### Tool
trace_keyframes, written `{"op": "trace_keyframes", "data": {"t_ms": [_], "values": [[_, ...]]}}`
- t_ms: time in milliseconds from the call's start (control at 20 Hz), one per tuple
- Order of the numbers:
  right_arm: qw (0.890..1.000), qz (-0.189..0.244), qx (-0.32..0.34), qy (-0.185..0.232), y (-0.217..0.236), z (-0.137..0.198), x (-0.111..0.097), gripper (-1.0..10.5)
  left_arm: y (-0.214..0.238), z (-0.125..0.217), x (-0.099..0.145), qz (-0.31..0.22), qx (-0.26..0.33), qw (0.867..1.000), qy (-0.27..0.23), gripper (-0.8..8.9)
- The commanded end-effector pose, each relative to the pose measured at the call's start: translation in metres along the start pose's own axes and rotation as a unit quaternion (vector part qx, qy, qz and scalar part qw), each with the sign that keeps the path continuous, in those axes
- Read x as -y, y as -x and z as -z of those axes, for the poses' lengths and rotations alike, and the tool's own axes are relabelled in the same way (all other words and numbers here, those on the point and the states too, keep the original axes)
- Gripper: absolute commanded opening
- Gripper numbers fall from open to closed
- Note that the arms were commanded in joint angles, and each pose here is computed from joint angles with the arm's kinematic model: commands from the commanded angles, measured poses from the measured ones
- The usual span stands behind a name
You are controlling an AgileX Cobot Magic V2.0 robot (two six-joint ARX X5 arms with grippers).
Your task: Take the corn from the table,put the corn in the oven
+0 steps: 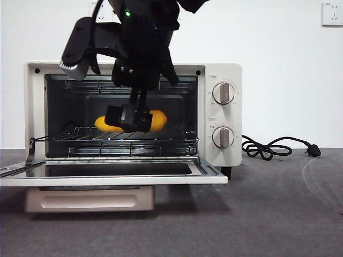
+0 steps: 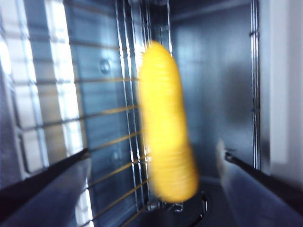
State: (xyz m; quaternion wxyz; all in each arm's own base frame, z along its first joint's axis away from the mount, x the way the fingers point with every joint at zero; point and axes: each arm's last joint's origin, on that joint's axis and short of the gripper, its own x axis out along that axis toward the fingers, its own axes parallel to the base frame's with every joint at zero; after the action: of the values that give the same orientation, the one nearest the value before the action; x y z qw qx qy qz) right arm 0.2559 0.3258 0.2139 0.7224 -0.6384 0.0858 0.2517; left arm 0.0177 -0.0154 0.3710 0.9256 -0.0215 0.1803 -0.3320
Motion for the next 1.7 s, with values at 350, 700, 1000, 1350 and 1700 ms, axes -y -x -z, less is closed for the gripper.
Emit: {"op": "trace_keyframes", "data": {"t_ms": [350,700,1000,1350,1700], "values": [[0.999,0.025,0.000,-0.046,0.019,-0.028,-0.015,4.7,0.002,-0.001,-0.003,-0.057,0.014,0.998,0.004,-0.06],[0.998,-0.007,0.029,-0.057,0.073,-0.068,-0.053,4.7,-0.004,-0.011,-0.008,-0.166,0.046,0.985,-0.033,-0.06],[0.993,-0.063,0.060,-0.080,0.157,-0.080,-0.068,2.3,-0.040,-0.031,-0.006,-0.202,0.028,0.972,-0.112,-0.07],[0.976,-0.149,0.092,-0.127,0.260,-0.042,-0.042,-0.2,-0.091,-0.044,-0.016,-0.216,-0.020,0.967,-0.137,-0.09],[0.929,-0.146,0.164,-0.299,0.324,0.044,0.036,-0.2,-0.112,-0.032,-0.078,-0.109,-0.121,0.987,0.009,-0.09]]}}
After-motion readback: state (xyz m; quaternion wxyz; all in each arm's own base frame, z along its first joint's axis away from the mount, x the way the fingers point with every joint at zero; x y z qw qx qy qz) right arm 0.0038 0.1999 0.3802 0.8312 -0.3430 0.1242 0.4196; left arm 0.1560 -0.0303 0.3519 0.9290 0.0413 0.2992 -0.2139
